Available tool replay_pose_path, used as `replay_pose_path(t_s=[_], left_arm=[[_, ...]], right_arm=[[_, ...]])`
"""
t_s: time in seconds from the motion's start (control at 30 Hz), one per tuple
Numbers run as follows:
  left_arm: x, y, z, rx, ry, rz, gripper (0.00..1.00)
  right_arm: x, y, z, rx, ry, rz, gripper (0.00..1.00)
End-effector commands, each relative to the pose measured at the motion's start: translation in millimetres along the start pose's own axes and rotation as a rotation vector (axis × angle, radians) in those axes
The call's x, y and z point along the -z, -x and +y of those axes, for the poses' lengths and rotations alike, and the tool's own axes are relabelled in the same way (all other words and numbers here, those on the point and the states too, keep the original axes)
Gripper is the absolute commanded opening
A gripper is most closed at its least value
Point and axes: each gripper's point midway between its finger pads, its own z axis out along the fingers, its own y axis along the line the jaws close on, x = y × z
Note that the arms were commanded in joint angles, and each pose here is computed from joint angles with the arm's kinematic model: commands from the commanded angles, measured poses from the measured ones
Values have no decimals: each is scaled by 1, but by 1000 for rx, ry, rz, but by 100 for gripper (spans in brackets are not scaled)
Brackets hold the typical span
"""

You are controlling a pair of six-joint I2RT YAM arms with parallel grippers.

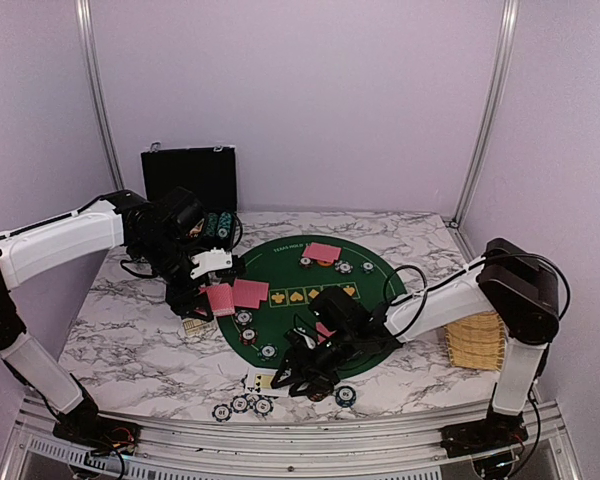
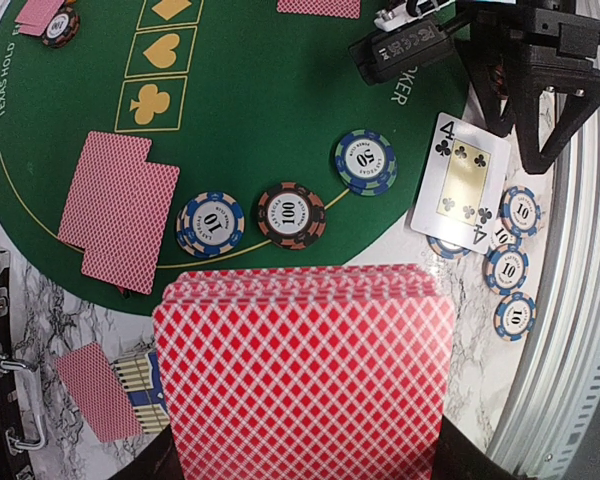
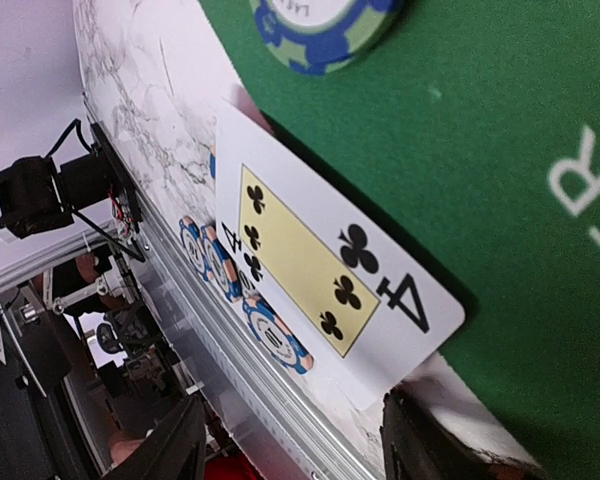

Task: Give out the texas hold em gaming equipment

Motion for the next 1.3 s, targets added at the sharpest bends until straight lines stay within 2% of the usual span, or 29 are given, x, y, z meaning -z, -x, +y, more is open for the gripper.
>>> replay_pose_path(t_s=[0.0,0.37,0.63,0.7,1.07,1.27], left_arm=[[12,3,-4,-9,0,-22,0],[13,1,-4,-11,7,-19,0],[13,1,-3,-11,13,-14,0],[14,1,-3,-12,15,-15,0],[16,0,-2,-17,25,-11,0],[16,0,-2,-17,26,-11,0]], right_arm=[[-10,6,-10,-39,-18,-26,56],[-8,0,-31,-142,1,-79,42],[-10,-2,-28,-172,96,-82,23],[-11,-3,-29,-178,103,-83,21],[-7,7,-16,-139,91,-105,3],[-2,11,-8,-118,76,-120,0]])
